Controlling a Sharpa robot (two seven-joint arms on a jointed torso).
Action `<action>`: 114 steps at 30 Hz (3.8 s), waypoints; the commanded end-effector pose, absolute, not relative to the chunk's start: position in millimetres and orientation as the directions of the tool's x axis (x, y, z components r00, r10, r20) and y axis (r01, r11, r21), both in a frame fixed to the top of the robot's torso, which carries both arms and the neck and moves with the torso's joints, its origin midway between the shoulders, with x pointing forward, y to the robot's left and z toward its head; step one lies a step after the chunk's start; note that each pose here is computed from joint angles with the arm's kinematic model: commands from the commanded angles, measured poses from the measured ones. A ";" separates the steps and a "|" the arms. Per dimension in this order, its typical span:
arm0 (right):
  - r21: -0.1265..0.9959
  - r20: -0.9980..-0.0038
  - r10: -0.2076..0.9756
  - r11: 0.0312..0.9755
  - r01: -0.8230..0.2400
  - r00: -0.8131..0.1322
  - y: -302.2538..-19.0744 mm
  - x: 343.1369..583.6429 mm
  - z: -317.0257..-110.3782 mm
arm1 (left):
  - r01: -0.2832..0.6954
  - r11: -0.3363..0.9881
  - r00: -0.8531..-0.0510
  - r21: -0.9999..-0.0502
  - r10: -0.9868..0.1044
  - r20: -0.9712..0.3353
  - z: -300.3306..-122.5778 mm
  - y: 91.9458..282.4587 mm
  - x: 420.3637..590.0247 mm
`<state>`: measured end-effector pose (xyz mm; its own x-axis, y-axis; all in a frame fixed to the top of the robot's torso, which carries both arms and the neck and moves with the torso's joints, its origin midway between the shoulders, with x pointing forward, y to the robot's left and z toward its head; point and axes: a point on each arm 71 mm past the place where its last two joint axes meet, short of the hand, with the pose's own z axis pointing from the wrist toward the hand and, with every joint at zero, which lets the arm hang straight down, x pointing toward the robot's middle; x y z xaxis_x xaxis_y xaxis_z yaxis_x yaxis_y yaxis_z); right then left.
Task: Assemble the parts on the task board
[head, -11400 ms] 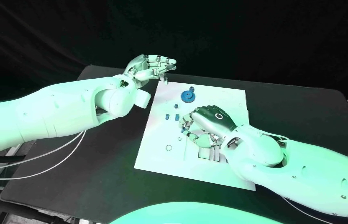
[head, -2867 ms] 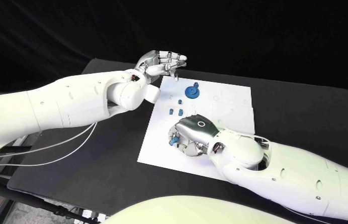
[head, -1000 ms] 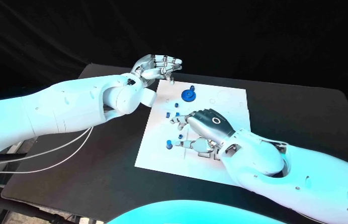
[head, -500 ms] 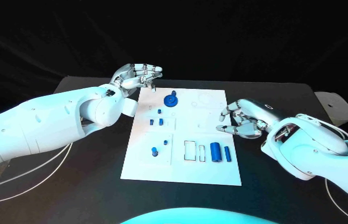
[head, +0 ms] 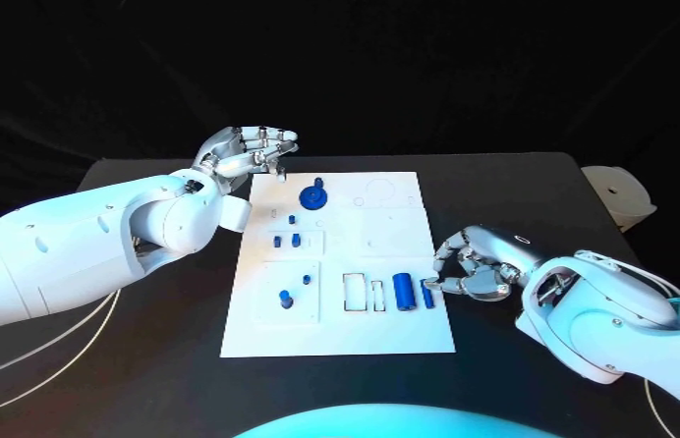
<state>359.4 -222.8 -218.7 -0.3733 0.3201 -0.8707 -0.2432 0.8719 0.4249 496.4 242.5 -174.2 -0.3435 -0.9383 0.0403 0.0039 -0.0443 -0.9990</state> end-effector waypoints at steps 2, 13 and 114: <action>0.381 -0.893 0.291 0.894 -0.234 -0.342 -217.2 358.5 -226.0 | 0.006 -0.058 -0.358 -0.998 -0.932 0.052 -173.4 240.5 495.6; 0.392 -0.884 0.287 0.885 -0.251 -0.370 -195.9 357.9 -237.8 | 0.005 -0.057 -0.358 -0.998 -0.932 0.052 -173.7 241.5 495.5; 0.447 -0.835 0.287 0.852 -0.273 -0.470 -113.4 365.4 -257.2 | -0.010 -0.056 -0.367 -0.998 -0.929 0.056 -174.1 241.9 493.8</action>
<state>366.4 -113.9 -256.8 -0.4753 0.3190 -0.8200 -0.2545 0.8423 0.4752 494.5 244.1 -175.1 -0.3514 -0.9351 0.0457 -0.0103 -0.0449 -0.9989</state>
